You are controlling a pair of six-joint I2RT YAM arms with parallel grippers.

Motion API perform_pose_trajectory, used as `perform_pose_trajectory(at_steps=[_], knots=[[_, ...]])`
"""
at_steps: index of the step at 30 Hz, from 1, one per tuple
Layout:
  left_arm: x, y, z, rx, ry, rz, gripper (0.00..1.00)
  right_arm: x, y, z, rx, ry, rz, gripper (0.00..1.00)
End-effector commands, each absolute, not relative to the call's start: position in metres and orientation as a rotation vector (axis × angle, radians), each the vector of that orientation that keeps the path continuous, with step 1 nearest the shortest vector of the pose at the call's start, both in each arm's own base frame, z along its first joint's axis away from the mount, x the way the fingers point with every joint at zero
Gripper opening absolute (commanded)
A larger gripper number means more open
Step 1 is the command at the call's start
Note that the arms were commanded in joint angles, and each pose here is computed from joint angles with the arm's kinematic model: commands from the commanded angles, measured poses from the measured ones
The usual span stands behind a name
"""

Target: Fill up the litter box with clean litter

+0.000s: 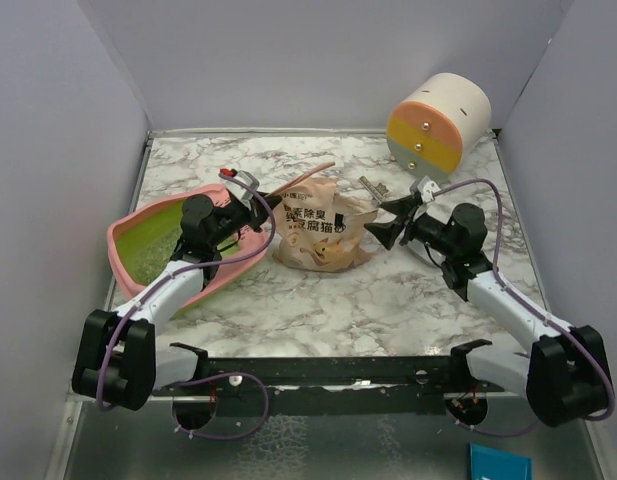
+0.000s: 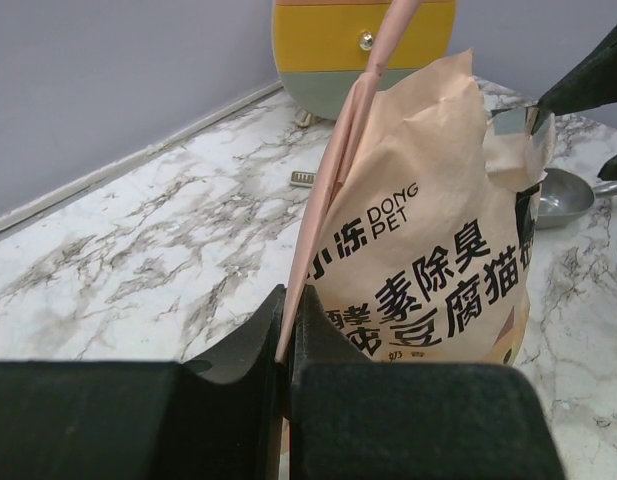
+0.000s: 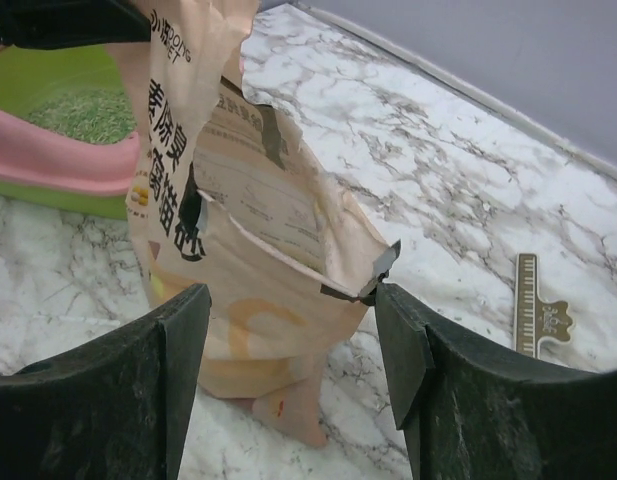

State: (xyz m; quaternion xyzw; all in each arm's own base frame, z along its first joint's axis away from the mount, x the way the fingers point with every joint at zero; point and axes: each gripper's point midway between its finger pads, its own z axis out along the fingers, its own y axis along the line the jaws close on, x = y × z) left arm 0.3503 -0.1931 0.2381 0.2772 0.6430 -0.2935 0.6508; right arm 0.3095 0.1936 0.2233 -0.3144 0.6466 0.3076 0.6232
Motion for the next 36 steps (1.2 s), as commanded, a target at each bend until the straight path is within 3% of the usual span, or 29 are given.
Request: perform_pose_trajectory(at_steps=[1, 6, 12, 21, 36], knots=[[0.357, -0.188, 0.255, 0.599, 1.389, -0.654, 0.0, 0.319, 0.204, 0.234, -0.802, 1.32, 0.712, 0.67], [0.355, -0.186, 0.256, 0.598, 1.384, -0.648, 0.0, 0.336, 0.208, 0.22, -0.822, 1.33, 0.773, 0.65], [0.354, -0.182, 0.257, 0.596, 1.375, -0.629, 0.0, 0.322, 0.213, 0.213, -0.9, 1.276, 0.943, 0.64], [0.346, -0.179, 0.262, 0.584, 1.36, -0.623, 0.0, 0.348, 0.176, 0.215, -0.714, 1.414, 0.872, 0.63], [0.342, -0.181, 0.263, 0.59, 1.358, -0.645, 0.0, 0.319, 0.204, 0.197, -0.896, 1.343, 1.339, 0.53]])
